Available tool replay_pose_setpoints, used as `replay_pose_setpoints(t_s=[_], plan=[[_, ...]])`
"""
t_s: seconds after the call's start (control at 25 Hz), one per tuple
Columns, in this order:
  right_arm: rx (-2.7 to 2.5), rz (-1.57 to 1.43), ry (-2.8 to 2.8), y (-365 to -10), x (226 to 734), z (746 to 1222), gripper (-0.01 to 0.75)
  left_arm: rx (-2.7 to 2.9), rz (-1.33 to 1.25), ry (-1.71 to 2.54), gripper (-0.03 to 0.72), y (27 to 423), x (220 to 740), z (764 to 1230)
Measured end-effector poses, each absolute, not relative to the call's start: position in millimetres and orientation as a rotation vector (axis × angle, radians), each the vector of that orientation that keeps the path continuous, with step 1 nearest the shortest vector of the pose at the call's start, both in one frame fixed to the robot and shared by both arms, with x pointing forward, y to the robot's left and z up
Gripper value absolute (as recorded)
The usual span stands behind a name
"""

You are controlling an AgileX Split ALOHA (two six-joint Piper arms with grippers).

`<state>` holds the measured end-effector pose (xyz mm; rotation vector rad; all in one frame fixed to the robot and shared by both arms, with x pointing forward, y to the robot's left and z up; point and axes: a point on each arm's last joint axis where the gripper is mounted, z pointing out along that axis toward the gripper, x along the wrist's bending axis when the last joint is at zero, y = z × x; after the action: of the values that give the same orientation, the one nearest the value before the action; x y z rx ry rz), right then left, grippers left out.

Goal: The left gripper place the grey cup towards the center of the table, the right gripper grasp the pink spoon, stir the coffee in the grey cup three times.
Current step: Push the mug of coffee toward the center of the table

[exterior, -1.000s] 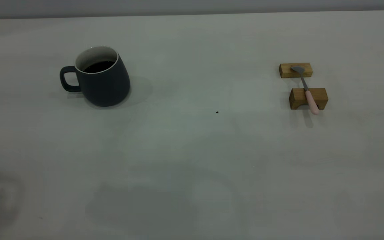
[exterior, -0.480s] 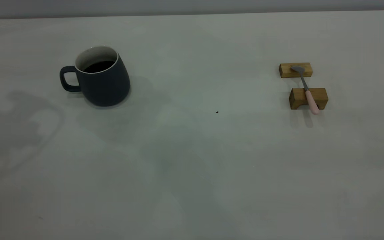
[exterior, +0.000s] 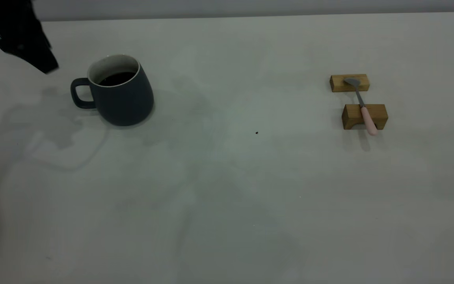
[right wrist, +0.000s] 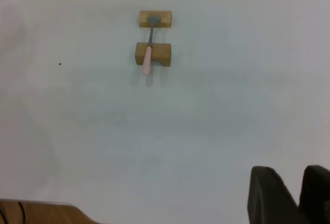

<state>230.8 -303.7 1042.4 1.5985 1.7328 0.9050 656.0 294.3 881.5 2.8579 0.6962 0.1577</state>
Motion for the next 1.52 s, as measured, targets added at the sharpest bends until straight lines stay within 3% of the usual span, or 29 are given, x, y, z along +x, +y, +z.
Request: replay_pose_setpoints(t_s=[0.64,1.32,1.52], plan=[[1.599,0.905,1.733,-303.7,230.8,1042.4,0.202,2.895,0.079,0.161,0.568,255.6,673.4,816.8],[1.599,0.905,1.733,-303.7,230.8,1042.4,0.218,2.736,0.176,0.111,0.568,130.2,658.5,818.4],[1.599,0.905,1.733,-303.7,230.8,1042.4,0.226,2.712,0.209,0.146,0.568,113.6,655.7,819.4]])
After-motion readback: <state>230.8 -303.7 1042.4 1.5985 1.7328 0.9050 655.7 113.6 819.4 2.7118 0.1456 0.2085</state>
